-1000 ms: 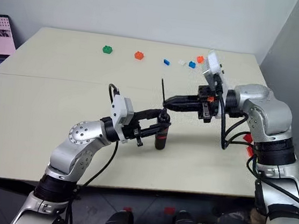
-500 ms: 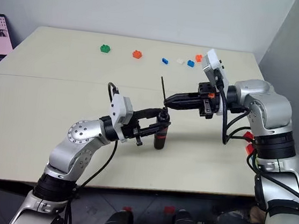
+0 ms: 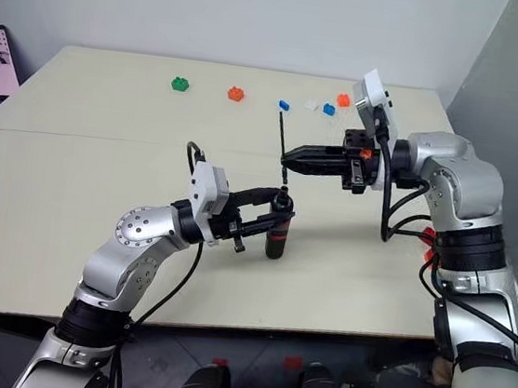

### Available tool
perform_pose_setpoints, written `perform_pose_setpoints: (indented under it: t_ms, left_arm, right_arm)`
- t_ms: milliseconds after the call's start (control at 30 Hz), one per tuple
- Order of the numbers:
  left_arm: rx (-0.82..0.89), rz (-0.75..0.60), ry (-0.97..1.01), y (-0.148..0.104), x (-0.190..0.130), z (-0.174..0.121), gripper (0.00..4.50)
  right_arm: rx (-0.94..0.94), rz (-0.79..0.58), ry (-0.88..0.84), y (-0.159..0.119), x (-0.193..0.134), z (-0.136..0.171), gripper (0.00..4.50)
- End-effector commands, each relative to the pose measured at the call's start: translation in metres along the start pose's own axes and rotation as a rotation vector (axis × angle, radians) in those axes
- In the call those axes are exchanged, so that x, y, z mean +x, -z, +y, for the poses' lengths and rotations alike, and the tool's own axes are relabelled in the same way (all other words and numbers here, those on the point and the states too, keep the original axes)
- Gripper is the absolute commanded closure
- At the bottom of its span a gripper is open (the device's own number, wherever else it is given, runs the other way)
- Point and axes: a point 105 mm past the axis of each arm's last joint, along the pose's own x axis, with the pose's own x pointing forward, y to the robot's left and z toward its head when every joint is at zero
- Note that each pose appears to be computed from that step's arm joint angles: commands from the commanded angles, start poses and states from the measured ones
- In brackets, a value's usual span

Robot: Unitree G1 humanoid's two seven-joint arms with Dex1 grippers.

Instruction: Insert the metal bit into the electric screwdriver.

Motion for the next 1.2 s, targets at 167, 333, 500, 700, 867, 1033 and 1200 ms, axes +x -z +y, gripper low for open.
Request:
perform_pose_setpoints:
  t_ms: [167,333,500,700,867,1033,1200]
  left_arm:
    - [0.012,0.03,-0.032,0.003,-0.005,0.009,2.89]
    - [0.01,0.033,-0.038,0.003,-0.006,0.01,2.89]
    - [0.011,0.032,-0.04,0.003,-0.006,0.01,2.89]
    - [0.014,0.034,-0.039,0.003,-0.007,0.011,2.89]
    - [0.016,0.035,-0.04,0.003,-0.007,0.011,2.89]
    - [0.014,0.037,-0.043,0.003,-0.007,0.011,2.89]
    - [0.015,0.038,-0.047,0.004,-0.008,0.012,2.89]
  right_arm:
    - [-0.059,-0.026,-0.002,-0.015,-0.004,0.005,4.5]
    - [-0.058,-0.033,-0.006,-0.016,-0.004,0.008,4.5]
    - [-0.05,-0.026,0.0,-0.01,-0.003,0.008,4.5]
    - [-0.047,-0.02,0.009,-0.006,-0.002,0.007,4.5]
    - [-0.051,-0.015,0.005,-0.004,-0.001,0.007,4.5]
    - [-0.058,-0.018,-0.009,-0.005,0.002,0.01,4.5]
    - [-0.055,-0.014,-0.01,-0.004,0.002,0.01,4.5]
